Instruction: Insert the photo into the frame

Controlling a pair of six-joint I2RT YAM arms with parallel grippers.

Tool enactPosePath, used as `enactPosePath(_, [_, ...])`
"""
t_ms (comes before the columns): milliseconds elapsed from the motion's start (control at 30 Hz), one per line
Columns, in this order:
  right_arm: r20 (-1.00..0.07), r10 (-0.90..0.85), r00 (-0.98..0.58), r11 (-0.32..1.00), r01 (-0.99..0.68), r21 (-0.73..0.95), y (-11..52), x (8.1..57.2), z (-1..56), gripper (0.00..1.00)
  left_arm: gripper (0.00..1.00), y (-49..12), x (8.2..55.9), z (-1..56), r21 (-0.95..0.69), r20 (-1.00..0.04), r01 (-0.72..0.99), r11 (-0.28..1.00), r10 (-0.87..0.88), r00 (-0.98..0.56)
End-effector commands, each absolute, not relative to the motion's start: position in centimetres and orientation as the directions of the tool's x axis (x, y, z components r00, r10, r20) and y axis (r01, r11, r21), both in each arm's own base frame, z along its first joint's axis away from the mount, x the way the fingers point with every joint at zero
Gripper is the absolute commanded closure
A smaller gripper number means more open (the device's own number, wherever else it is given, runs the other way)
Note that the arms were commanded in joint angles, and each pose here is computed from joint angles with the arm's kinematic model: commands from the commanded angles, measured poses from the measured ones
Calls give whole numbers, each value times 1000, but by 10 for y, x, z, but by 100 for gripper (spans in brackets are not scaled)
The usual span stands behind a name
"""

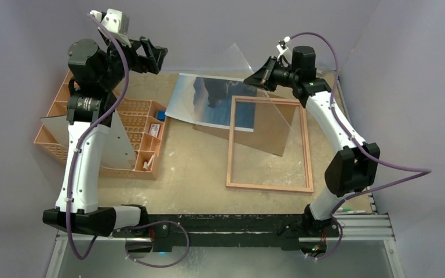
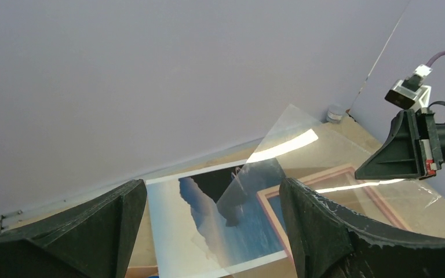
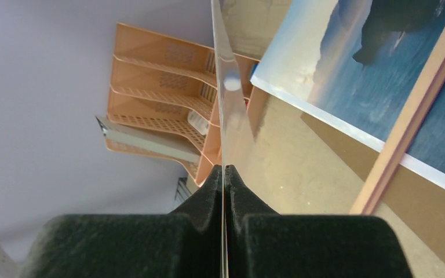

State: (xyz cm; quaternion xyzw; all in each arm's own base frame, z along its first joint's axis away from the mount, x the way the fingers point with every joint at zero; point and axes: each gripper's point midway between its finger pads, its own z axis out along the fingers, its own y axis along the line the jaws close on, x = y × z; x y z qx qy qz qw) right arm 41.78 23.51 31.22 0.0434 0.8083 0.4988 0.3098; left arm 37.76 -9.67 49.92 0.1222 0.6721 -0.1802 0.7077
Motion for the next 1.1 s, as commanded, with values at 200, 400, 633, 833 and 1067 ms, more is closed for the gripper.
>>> enactPosePath(200, [-425, 543, -725, 451, -175, 875, 226, 428, 357, 100, 11, -102, 395, 475, -188, -981, 414, 890, -187, -44])
enactPosePath(400, [-407, 642, -650, 527, -11, 850, 197, 440, 278, 100, 11, -114, 408, 421, -344, -937, 401, 849, -286, -199])
enactPosePath(633, [-497, 613, -614, 674, 78, 735, 135, 443, 199, 100, 14, -146, 412, 342, -538, -826, 432, 723, -352, -439])
enactPosePath(833, [-549, 556, -624, 734, 59, 677, 103, 431, 162, 100, 16, -165, 418, 269, -653, -705, 345, 674, -375, -602])
enactPosePath(1067, [-606, 551, -573, 757, 37, 653, 85, 412, 144, 100, 18, -214, 420, 194, -706, -579, 263, 658, -323, -748])
